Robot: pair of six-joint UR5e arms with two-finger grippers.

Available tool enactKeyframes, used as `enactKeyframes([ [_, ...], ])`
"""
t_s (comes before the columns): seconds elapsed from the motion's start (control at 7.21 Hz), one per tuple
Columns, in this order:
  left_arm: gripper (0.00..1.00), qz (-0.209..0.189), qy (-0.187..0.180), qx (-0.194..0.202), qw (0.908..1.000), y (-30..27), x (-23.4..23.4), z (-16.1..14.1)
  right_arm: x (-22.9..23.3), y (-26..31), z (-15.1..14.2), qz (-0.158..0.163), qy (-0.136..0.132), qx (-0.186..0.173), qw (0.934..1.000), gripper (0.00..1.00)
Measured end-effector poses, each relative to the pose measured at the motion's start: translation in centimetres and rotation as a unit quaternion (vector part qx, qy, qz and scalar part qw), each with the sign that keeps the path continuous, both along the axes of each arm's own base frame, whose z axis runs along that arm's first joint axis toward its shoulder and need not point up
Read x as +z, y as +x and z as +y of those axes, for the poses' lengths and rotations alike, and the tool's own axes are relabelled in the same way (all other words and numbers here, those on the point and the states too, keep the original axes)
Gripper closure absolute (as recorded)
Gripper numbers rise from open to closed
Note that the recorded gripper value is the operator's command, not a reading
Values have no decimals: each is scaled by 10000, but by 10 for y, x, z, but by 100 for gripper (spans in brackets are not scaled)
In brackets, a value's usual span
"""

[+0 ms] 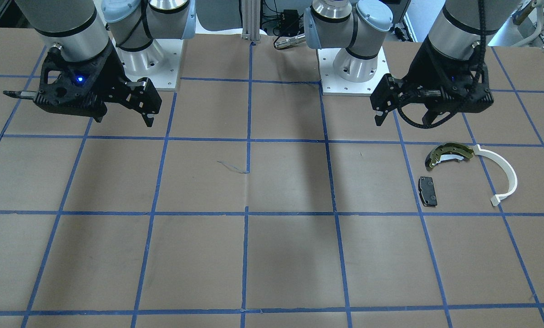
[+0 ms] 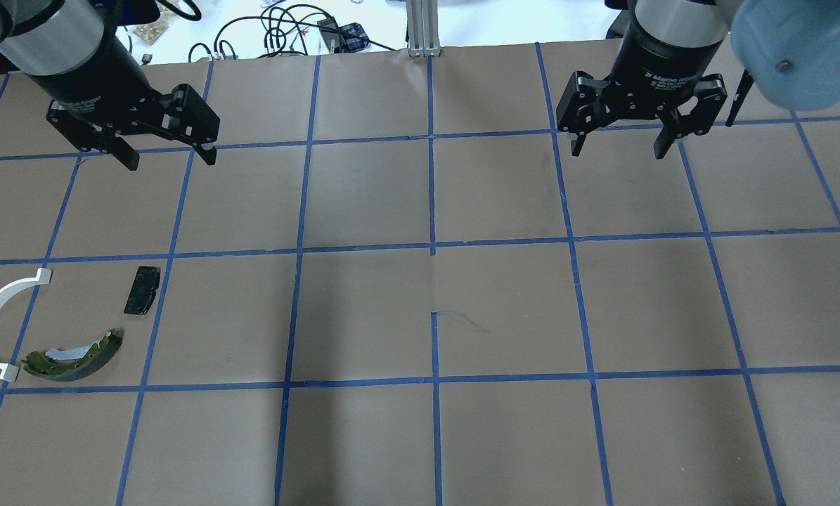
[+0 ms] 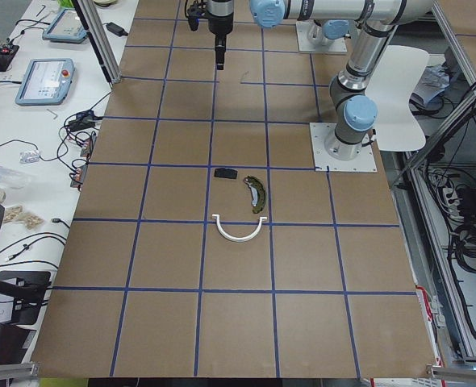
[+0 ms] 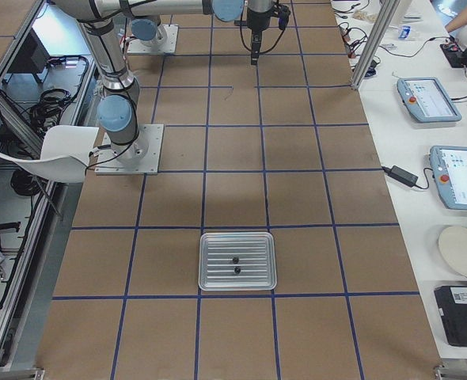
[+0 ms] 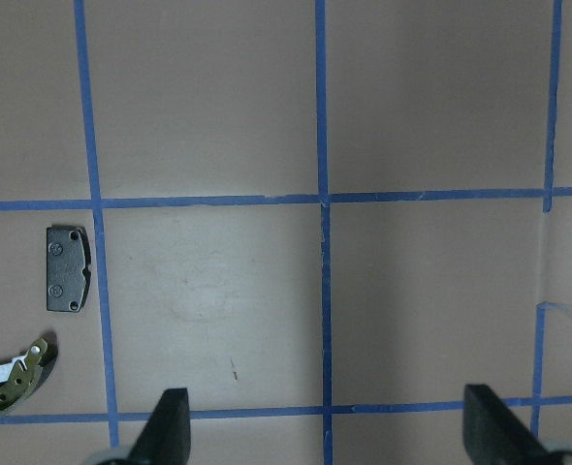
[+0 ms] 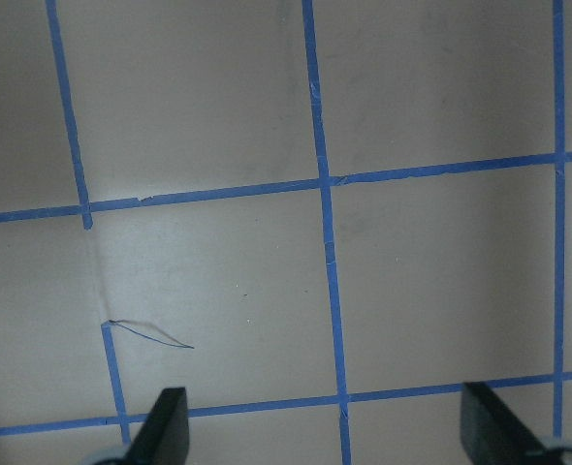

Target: Place bearing gear from tray to pile

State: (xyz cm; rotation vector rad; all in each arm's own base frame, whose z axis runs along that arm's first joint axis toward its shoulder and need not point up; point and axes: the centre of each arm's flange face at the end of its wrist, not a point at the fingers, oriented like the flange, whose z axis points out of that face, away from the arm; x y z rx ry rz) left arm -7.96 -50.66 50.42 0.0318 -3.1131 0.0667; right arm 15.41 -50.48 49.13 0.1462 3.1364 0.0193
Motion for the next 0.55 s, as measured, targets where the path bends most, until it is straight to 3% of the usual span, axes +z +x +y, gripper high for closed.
enactKeyframes([
  [0.55,0,-3,71,68,10000,4,-9,-3,3,0,-3,10,-14,12,10000,0],
])
